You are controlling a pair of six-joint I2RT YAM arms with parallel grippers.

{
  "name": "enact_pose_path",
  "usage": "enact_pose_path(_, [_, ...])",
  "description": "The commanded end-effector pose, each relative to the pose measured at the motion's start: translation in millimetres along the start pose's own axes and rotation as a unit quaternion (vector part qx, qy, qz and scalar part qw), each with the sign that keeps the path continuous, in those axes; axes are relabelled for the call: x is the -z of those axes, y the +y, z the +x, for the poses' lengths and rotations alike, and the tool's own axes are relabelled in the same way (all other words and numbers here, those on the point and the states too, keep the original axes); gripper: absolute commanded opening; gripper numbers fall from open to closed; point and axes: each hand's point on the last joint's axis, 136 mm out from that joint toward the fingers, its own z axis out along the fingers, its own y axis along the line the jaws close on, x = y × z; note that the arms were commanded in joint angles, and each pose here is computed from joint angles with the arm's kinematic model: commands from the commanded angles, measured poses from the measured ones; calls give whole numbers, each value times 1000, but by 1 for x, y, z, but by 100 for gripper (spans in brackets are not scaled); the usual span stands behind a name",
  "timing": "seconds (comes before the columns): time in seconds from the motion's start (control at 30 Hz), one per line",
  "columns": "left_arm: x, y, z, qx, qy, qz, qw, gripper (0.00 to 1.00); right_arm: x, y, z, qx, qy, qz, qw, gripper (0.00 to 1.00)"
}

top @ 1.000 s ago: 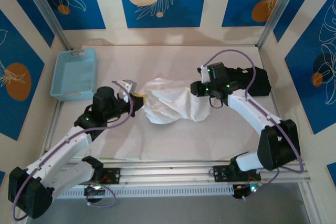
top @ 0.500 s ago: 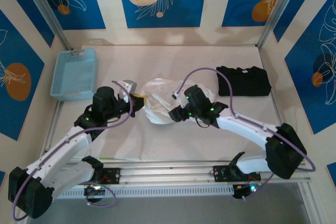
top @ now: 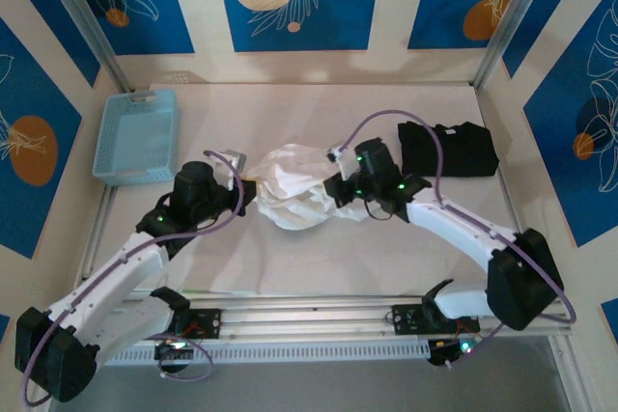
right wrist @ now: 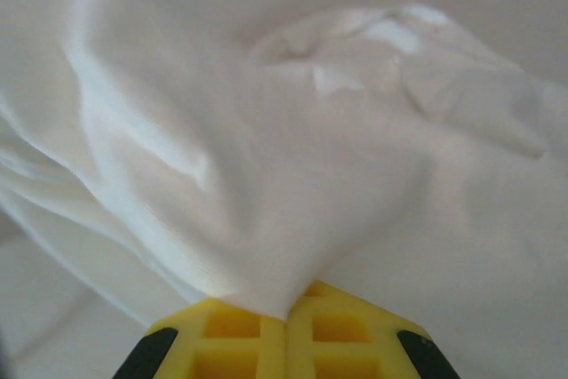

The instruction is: Fold the inside-out t-shirt

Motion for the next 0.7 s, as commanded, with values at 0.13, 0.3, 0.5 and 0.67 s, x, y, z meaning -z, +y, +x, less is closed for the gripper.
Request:
enact_pose_path(0.13, [-19,1,7,9,33,9,999,18,30,38,-35,-92,-18,-158,983,0])
enact_pose_path(0.3, [-27,-21,12,31,46,80,995,38,30,34,-46,-130,-9,-170,977,0])
enact_pose_path(0.5, [-31,-25,23,50,53,100,992,65,29,31,-53,-156,-8,-179,971,0])
enact_pose_path(0.67, [-36,-19,34,27,76,75,994,79,32,33,-61,-162,-13,-188,969,0])
